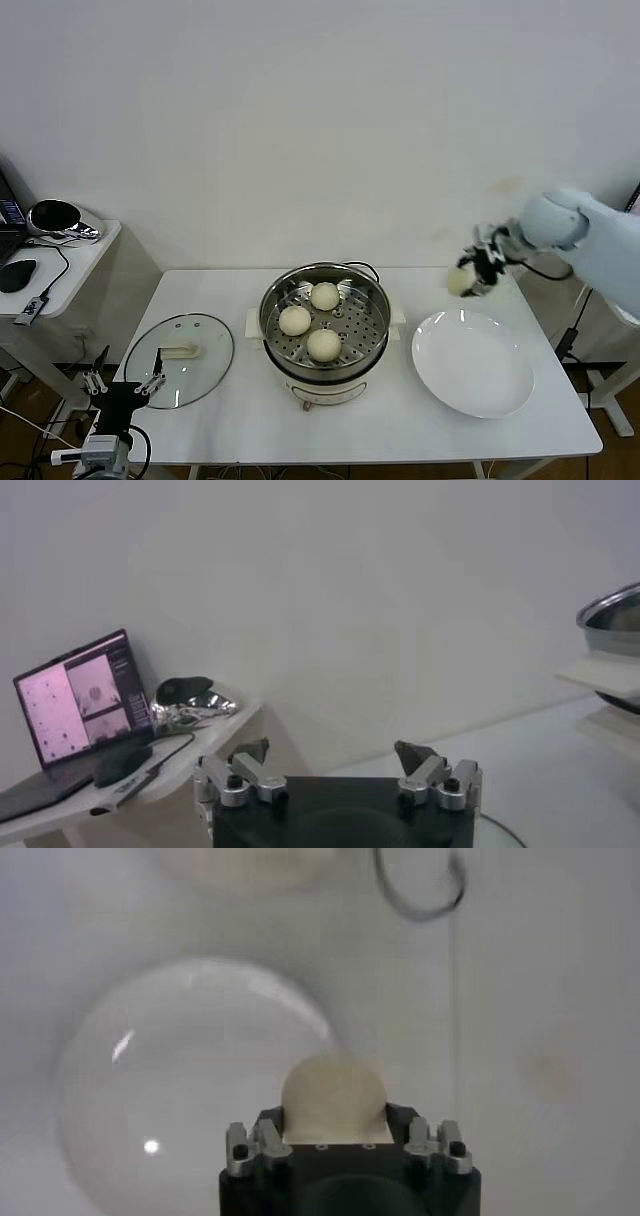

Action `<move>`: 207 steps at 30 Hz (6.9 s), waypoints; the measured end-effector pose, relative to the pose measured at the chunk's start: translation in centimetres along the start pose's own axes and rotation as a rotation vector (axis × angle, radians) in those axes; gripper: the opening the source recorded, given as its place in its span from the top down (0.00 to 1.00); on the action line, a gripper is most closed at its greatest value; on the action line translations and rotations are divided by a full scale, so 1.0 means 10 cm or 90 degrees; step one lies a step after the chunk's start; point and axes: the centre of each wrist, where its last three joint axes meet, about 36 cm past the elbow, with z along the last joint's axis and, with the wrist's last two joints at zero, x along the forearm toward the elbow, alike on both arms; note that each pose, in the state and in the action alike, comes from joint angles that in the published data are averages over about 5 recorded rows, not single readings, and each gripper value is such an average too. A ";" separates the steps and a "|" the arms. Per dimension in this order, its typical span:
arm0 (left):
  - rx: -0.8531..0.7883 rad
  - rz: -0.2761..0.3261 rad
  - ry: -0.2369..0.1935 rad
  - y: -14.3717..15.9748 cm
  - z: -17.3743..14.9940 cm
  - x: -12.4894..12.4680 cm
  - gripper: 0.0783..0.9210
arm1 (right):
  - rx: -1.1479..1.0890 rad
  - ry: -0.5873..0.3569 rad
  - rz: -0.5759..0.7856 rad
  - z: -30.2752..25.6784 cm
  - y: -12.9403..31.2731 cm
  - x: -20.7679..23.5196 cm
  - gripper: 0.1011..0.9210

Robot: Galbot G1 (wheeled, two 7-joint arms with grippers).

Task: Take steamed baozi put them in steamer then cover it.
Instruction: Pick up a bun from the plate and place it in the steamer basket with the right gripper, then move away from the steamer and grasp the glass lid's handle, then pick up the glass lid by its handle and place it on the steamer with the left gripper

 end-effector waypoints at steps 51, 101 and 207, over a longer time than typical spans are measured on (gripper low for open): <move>0.011 -0.015 -0.001 0.00 0.03 0.00 0.12 | -0.020 0.027 -0.093 -1.54 0.33 -1.20 0.17; -0.057 -0.015 -0.081 -0.25 0.29 -0.01 0.12 | -0.490 -0.631 0.718 0.40 2.65 -1.55 0.12; -0.775 0.022 -0.091 0.44 0.77 -1.26 0.92 | -0.826 -0.215 0.864 1.27 4.54 -1.12 0.12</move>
